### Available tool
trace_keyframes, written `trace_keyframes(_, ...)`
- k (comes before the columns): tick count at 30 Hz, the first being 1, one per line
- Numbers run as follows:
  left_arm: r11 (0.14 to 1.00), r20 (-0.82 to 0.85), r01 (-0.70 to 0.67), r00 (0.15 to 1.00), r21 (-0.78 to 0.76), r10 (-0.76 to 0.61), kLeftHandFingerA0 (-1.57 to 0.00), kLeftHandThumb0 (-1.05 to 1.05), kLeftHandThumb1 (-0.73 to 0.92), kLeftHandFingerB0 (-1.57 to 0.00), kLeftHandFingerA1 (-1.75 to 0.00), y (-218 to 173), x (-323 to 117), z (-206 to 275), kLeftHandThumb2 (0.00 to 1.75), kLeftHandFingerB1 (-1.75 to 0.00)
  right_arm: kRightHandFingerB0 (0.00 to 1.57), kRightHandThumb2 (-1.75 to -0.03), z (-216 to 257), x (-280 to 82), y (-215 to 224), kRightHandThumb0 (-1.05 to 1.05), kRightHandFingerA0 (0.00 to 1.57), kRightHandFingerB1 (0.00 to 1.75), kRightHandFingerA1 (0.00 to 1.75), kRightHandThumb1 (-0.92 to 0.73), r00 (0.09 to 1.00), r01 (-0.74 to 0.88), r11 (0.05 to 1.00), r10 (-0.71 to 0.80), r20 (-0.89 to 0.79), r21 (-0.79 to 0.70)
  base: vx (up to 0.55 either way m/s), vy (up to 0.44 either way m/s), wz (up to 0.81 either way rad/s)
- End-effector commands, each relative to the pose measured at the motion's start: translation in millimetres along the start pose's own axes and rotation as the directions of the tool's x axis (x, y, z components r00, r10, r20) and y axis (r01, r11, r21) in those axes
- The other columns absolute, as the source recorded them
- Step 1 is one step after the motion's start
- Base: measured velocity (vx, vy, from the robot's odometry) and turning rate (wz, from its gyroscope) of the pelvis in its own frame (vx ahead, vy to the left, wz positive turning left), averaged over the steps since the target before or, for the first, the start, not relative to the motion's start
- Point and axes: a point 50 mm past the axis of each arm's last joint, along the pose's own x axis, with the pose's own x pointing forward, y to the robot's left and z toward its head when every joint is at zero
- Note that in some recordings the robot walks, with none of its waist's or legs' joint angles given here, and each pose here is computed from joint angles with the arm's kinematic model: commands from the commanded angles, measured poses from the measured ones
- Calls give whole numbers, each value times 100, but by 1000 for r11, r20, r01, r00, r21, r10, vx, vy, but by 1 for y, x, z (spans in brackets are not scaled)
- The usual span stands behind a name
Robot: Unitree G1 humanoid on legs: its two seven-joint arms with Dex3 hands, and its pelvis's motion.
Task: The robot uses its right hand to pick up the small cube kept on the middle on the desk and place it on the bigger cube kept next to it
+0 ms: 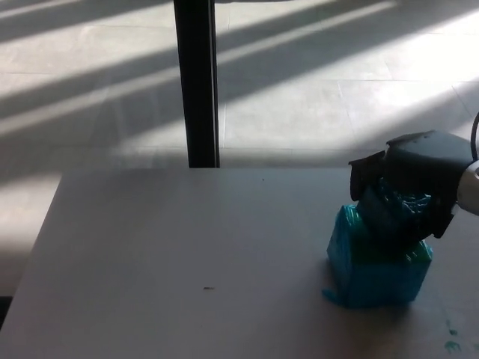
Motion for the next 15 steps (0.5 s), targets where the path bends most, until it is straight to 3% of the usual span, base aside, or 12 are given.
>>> trace_keyframes(1,1000,11,-14,1000,18,14,-37,-77,79,-38,-55,5,-1,7,64,-44,74,-63,-2,-6,19,-28,73,85,160,-68,977,-209,977,206,-57,-51,0,0,0)
trace_keyframes(2,1000,15,-11,1000,16,11,-32,-84,65,-31,-60,5,-1,7,107,-53,32,-60,0,-4,21,-38,73,35,149,-55,917,-378,919,357,-176,-106,0,0,0)
trace_keyframes(4,1000,17,-11,1000,28,11,-32,-84,65,-31,-60,5,-1,7,107,-53,32,-60,1,-3,21,-38,73,35,149,-55,874,-457,886,431,-226,-79,0,0,0)
trace_keyframes(5,1000,15,-11,1000,25,10,-33,-84,65,-30,-60,5,-1,7,106,-53,16,-55,1,-2,22,-49,29,29,107,-52,843,-509,855,473,-256,-96,0,0,0)
trace_keyframes(6,1000,15,-10,1000,18,10,-33,-79,78,-37,-53,5,-1,7,64,-43,7,-73,1,-3,21,-77,0,9,0,-42,835,-522,846,481,-267,-109,0,0,0)
trace_keyframes(7,1000,14,-12,1000,15,12,-38,-79,79,-38,-55,5,0,9,64,-43,0,-78,0,-4,21,-88,0,0,1,-50,827,-534,837,488,-280,-121,0,0,0)
trace_keyframes(15,1000,4,-22,1000,-5,22,-32,-75,79,-39,-54,6,0,10,64,-43,0,-85,7,-4,11,-88,0,0,17,-52,886,-443,889,414,-212,-117,0,0,0)
